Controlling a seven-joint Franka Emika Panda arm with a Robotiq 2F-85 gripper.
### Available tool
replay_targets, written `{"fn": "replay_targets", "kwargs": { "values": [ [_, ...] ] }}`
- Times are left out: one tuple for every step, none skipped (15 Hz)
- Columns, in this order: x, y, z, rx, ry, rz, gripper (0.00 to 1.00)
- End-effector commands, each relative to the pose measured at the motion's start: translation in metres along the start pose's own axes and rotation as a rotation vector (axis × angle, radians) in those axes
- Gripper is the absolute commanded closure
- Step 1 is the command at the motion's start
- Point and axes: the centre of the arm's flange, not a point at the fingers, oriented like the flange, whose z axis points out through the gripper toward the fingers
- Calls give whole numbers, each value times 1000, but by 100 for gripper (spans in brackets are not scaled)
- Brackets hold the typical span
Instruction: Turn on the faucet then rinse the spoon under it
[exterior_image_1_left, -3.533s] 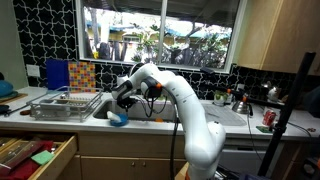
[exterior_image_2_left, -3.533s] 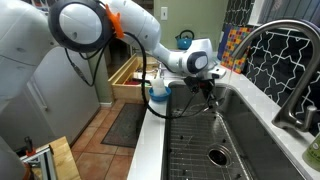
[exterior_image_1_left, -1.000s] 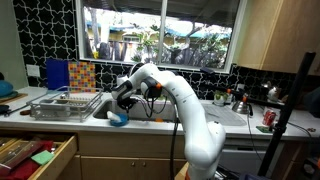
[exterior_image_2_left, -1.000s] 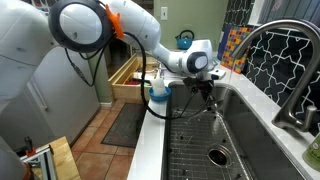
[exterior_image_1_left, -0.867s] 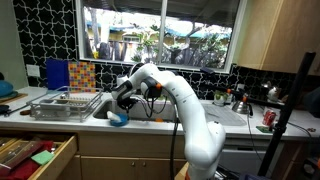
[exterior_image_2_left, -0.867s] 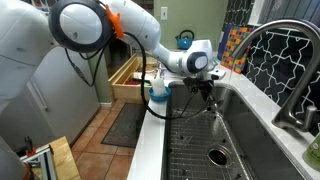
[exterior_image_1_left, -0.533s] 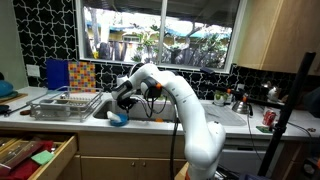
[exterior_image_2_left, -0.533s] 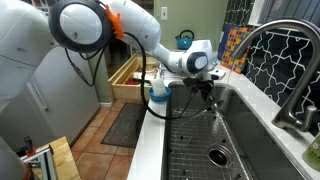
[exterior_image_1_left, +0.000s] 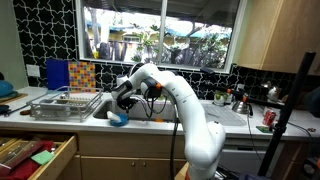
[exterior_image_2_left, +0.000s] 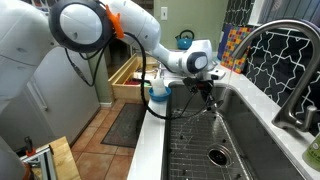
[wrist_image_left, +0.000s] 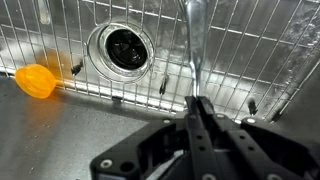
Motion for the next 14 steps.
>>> {"fn": "replay_targets", "kwargs": {
  "values": [
    [-3, -1, -1, -19, -27, -10, 98],
    [-4, -1, -1, -20, -36, -15, 98],
    [-6, 0, -2, -23, -50, -22, 98],
    [-7, 1, -2, -28, -69, -34, 98],
    [-7, 2, -3, -34, -84, -47, 98],
    [-8, 3, -3, -38, -100, -58, 98],
    [-8, 6, -5, -46, -113, -78, 98],
    [-7, 8, -8, -50, -124, -108, 98],
    [-6, 11, -11, -57, -145, -131, 98],
    [-4, 14, -15, -59, -163, -168, 98],
    [-2, 19, -20, -62, -180, -202, 98],
    [-1, 24, -25, -63, -202, -247, 98],
    [1, 30, -32, -39, -247, -303, 98],
    [3, 35, -36, -31, -270, -349, 98]
  ]
}}
